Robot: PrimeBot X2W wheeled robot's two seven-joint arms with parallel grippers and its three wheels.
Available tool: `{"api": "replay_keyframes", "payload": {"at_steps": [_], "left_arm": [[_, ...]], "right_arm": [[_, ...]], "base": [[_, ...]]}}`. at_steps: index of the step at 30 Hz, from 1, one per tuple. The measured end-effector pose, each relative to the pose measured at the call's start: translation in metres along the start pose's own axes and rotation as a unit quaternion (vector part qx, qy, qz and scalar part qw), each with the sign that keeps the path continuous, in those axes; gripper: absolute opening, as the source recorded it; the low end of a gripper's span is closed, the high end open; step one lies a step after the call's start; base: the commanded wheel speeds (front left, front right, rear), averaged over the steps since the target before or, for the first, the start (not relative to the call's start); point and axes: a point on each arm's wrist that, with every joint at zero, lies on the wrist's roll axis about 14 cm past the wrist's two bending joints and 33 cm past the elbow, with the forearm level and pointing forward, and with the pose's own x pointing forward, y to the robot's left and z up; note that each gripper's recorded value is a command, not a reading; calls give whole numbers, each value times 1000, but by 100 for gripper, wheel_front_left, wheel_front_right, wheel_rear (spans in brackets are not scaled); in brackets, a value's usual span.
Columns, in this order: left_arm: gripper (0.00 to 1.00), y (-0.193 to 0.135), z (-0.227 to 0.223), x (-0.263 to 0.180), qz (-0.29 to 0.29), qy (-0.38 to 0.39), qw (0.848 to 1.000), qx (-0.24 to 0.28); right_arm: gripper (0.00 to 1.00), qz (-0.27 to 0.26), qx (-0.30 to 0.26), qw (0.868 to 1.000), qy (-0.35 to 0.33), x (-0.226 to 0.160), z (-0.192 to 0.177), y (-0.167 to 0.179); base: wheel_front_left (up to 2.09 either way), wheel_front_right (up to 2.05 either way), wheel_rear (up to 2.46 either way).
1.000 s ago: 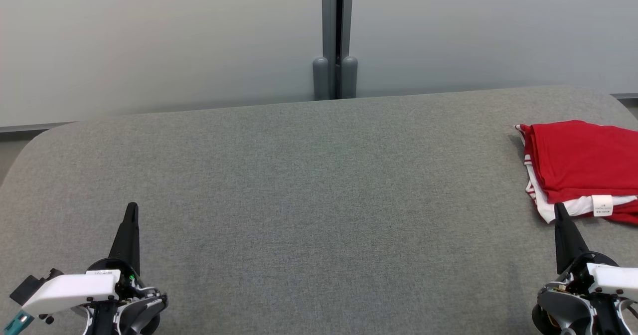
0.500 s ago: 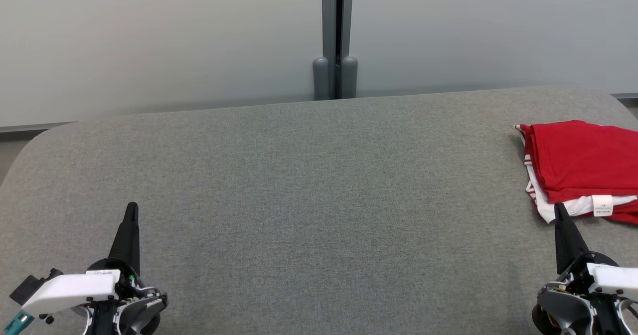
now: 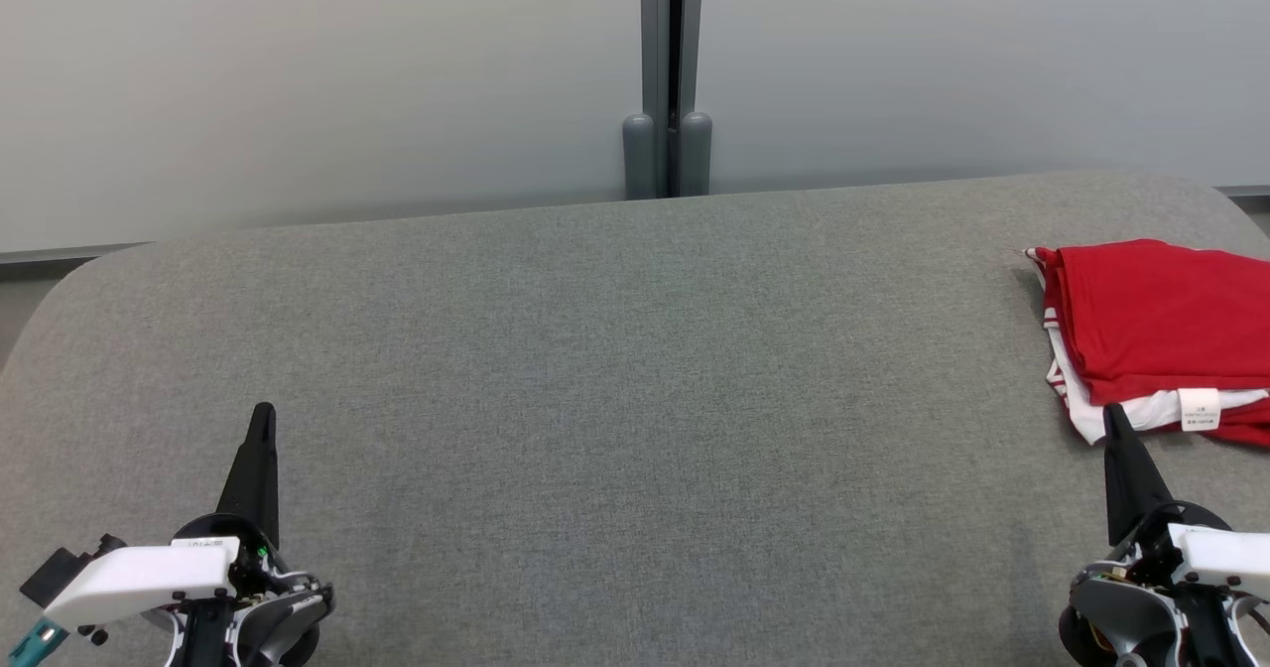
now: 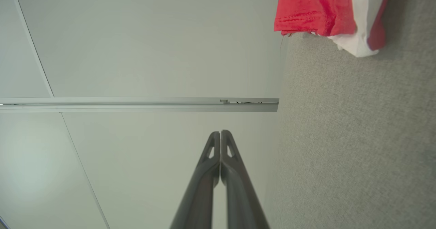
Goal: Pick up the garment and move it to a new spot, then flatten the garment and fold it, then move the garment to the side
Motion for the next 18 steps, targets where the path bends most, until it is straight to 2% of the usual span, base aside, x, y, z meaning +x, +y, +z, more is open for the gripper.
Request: {"api": "replay_keyframes", "payload": {"at_steps": [18], "left_arm": [[0,0,0,0,0,-1,1000,0]], "right_arm": [[0,0,0,1000,0,0,0,0]], "base": [[0,0,0]]}}
